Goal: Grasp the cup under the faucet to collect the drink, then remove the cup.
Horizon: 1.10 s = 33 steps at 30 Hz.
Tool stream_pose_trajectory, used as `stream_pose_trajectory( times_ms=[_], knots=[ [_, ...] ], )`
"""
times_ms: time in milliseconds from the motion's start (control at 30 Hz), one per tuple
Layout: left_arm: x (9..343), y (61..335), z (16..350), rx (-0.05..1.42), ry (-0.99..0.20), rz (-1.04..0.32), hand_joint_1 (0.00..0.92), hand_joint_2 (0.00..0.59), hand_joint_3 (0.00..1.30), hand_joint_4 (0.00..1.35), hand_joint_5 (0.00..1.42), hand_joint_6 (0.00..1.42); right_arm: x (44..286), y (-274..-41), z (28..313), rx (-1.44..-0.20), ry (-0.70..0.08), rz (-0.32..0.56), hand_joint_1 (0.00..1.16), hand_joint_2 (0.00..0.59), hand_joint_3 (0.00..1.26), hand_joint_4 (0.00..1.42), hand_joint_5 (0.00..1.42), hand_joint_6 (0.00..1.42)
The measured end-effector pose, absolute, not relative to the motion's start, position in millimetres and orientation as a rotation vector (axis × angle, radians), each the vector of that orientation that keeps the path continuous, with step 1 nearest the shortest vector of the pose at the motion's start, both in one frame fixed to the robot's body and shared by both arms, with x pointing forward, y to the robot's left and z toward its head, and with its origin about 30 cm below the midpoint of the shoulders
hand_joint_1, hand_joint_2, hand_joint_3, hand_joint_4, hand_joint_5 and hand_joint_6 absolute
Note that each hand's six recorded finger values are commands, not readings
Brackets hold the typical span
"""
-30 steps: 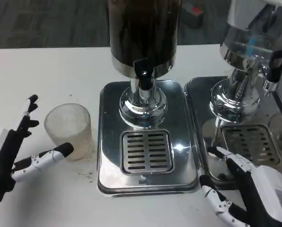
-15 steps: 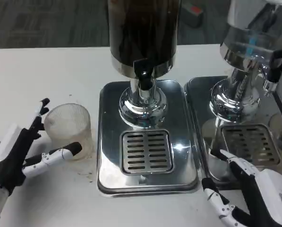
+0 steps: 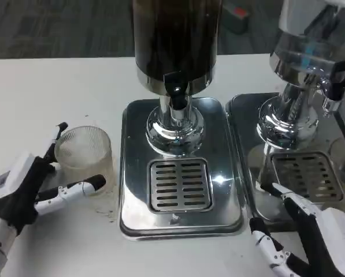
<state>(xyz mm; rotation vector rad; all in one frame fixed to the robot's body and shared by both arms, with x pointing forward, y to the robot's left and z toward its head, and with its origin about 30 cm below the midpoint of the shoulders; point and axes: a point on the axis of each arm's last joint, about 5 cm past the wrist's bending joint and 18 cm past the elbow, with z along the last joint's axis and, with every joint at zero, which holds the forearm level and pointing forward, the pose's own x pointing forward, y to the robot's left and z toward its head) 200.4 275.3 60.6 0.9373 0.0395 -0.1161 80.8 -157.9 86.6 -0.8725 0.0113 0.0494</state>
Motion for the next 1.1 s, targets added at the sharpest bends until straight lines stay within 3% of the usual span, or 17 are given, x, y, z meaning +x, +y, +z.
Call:
stream_pose_trajectory(
  times_ms=[767, 1100],
  knots=[
    [217.8, 268.9, 61.5, 0.972, 0.044, -0.104, 0.174, 0.0, 0.07, 0.18, 0.32, 0.39, 78.6, -155.8, 85.9, -0.85, 0.026, 0.038, 0.28, 0.389, 0.23, 0.21, 0.19, 0.26],
    [222.0, 263.3, 59.3, 1.028, 0.034, -0.085, 0.212, 0.017, 0.11, 0.25, 0.39, 0.48, 78.4, -156.5, 85.9, -0.851, 0.028, 0.035, 0.28, 0.389, 0.23, 0.21, 0.19, 0.27]
  ],
)
